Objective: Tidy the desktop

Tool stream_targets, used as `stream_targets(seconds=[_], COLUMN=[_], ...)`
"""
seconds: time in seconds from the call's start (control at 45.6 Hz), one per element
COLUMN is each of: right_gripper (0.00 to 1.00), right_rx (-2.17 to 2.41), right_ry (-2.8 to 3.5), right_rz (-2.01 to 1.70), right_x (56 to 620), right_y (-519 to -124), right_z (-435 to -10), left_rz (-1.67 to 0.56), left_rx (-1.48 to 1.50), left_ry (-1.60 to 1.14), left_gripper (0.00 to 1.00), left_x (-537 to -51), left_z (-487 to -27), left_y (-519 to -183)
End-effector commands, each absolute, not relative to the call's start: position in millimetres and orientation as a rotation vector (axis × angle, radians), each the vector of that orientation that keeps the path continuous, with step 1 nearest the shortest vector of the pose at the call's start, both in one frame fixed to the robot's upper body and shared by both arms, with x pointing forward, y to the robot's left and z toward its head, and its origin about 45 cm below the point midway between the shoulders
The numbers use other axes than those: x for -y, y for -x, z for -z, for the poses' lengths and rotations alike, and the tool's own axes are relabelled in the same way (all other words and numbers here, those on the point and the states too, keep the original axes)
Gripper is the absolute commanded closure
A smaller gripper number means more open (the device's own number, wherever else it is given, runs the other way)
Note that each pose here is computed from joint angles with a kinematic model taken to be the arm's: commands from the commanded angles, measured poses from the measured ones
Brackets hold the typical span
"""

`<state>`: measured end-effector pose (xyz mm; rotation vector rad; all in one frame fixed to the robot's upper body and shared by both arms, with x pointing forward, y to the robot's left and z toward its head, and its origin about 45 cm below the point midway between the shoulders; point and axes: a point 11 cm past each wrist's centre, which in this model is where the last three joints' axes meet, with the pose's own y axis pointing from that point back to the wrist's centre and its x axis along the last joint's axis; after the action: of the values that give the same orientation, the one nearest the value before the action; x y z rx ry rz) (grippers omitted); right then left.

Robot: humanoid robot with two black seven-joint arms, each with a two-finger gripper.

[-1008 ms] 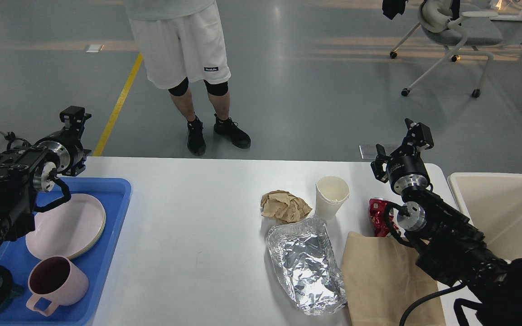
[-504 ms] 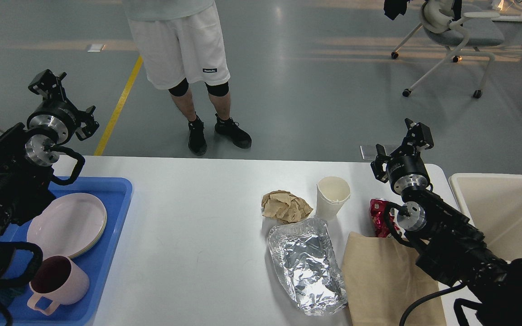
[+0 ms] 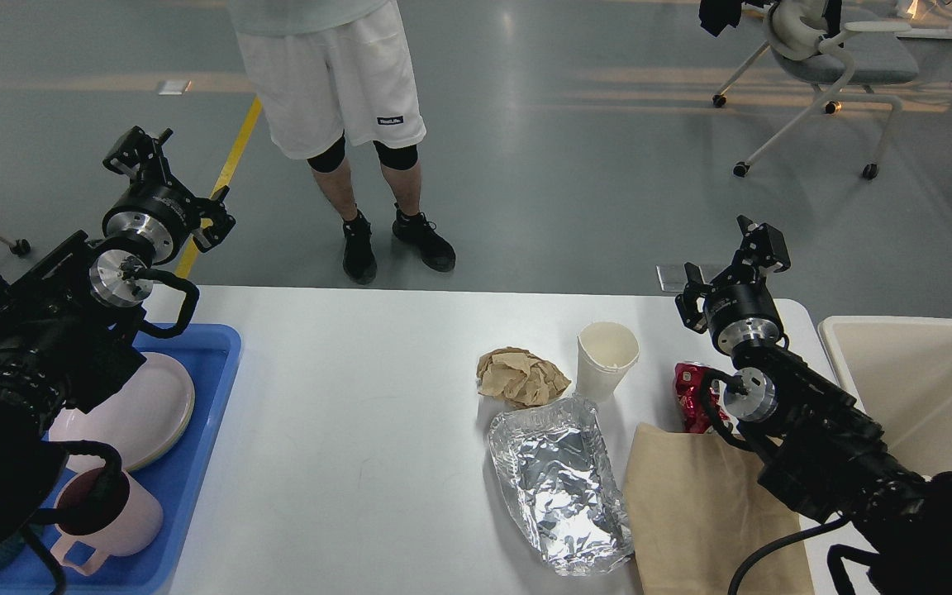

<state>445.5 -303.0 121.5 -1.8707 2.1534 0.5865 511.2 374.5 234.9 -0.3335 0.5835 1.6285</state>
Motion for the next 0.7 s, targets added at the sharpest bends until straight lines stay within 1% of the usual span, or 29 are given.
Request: stream_targets(seconds=[0.0, 0.219, 0.329, 0.416, 0.504, 0.679], right_gripper=[0.0, 0.0, 0.0, 0.0, 0.0, 0.0], right_rx=[-2.155, -2.154, -2.154, -2.155, -2.154, -2.156], right_ry=[1.87, 1.87, 1.871, 1.87, 1.87, 1.87], right_rz=[-0.586, -0.586, -0.588, -0.586, -0.586, -0.588], right_x=[304, 303, 303, 304, 303, 303], right_y=[-445, -445, -445, -445, -445, -445], right_z=[-121, -122, -121, -121, -122, -121], left_rz=[-1.637, -1.678, -1.706, -1.749, -1.767, -1.773], left_rx=[-0.572, -0.552, -0.49, -0.431, -0.368, -0.35], left_ry=[0.338, 0.359, 0.423, 0.475, 0.529, 0.528], left_gripper=[0.04, 0.04, 0.04, 0.04, 0.04, 0.04], left_x=[-377, -376, -371, -376, -379, -382], left_z=[-234, -204, -196, -183, -186, -186], left_y=[-510, -496, -490, -477, -473, -472])
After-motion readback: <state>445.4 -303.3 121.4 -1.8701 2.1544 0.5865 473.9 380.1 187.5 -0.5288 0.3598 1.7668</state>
